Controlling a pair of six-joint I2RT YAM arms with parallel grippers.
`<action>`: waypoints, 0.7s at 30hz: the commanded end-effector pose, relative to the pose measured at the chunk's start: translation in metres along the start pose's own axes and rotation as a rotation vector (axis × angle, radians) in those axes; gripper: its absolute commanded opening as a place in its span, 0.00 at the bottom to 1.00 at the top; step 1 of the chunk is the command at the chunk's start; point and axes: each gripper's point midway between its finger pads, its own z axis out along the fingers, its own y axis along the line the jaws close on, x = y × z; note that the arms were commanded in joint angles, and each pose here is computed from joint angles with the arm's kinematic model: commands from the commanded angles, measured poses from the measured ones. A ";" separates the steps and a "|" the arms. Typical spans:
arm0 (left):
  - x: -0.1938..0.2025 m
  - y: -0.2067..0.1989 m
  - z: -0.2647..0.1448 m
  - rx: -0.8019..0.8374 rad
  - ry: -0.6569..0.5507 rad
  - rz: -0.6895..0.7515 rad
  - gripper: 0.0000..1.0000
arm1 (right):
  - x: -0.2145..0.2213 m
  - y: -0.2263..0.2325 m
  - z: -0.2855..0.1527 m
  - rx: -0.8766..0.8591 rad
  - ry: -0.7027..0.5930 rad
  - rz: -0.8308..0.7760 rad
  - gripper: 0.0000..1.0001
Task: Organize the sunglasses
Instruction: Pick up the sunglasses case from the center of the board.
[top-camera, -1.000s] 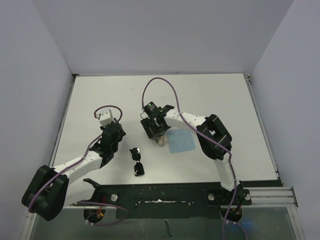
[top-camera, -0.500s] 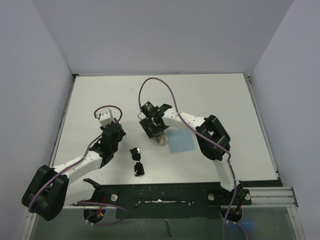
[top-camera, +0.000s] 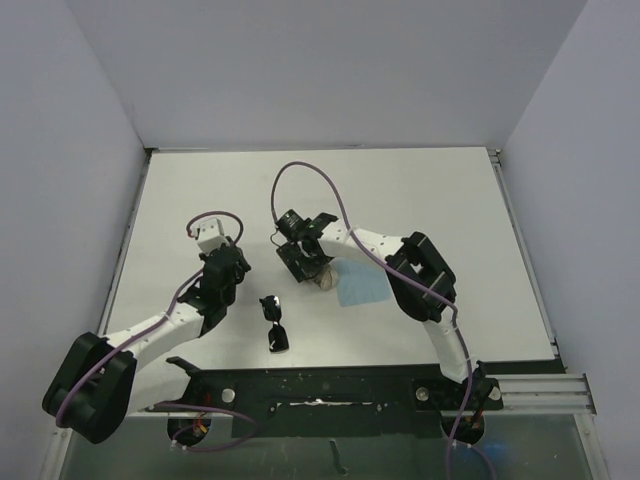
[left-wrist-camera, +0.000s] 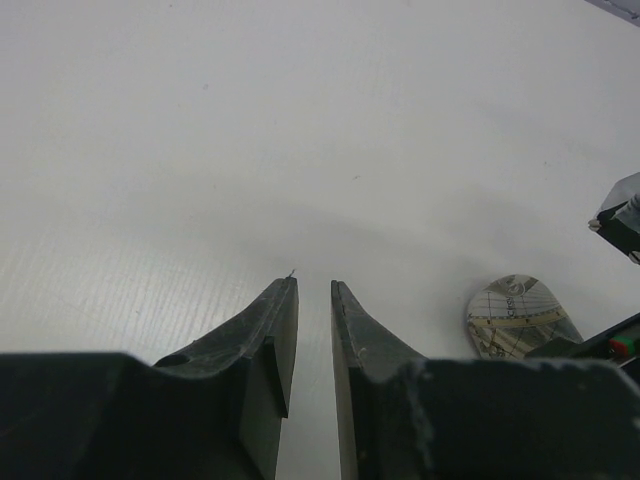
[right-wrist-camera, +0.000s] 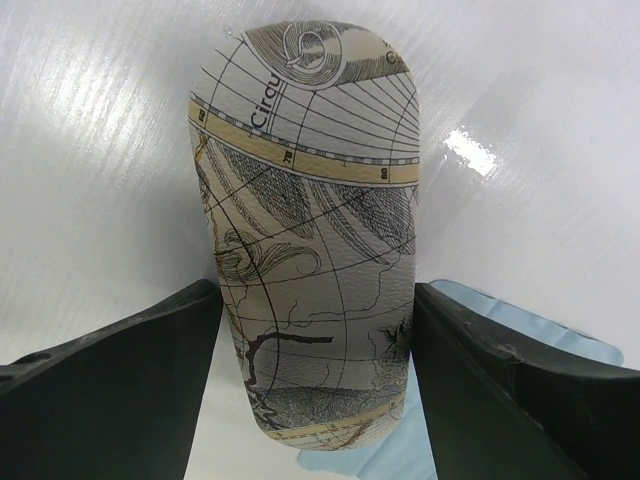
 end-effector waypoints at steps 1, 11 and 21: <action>-0.013 0.003 -0.001 -0.008 -0.046 -0.052 0.20 | -0.003 0.003 0.000 0.032 -0.007 -0.046 0.74; -0.013 0.004 -0.001 -0.001 -0.042 -0.065 0.22 | 0.004 0.005 0.008 0.034 0.009 -0.063 0.74; -0.010 0.002 -0.001 0.009 -0.034 -0.063 0.23 | 0.006 -0.003 0.012 0.058 0.018 -0.058 0.76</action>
